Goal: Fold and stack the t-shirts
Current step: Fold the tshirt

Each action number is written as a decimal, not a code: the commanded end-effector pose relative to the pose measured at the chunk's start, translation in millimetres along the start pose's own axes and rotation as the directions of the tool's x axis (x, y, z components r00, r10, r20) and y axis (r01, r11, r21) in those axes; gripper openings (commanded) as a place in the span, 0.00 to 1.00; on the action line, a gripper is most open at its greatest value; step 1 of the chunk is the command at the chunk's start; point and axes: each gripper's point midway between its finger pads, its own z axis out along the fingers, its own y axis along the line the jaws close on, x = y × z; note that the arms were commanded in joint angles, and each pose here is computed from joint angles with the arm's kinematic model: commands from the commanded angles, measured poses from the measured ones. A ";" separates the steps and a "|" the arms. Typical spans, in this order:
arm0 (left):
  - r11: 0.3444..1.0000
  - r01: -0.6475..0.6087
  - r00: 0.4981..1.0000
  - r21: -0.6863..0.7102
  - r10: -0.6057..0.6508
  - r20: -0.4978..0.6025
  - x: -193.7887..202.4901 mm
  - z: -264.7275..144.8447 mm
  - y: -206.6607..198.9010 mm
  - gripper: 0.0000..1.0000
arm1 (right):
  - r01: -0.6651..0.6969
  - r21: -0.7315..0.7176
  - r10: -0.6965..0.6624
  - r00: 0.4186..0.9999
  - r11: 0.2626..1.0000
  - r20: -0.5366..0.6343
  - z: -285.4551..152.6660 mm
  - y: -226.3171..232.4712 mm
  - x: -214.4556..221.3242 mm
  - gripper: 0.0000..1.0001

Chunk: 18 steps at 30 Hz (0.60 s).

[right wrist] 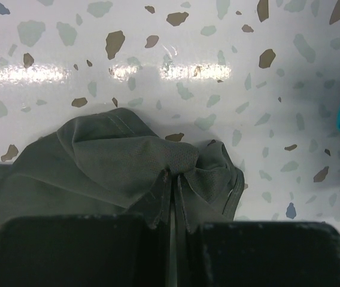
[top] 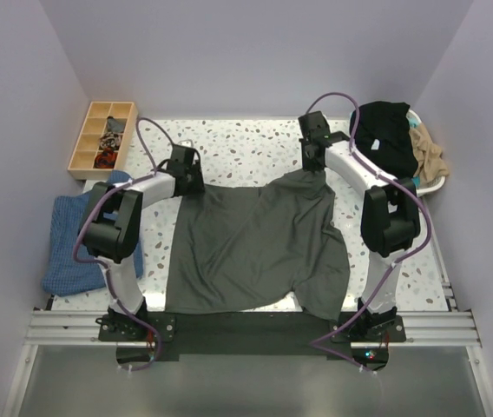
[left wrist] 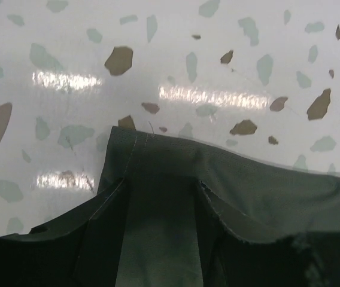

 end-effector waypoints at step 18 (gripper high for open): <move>0.957 0.149 0.989 -0.248 -0.146 0.031 -34.1 34.3 94.4 0.37 | -0.038 0.048 0.037 0.999 0.998 0.006 44.4 -13.7 -54.3 0.00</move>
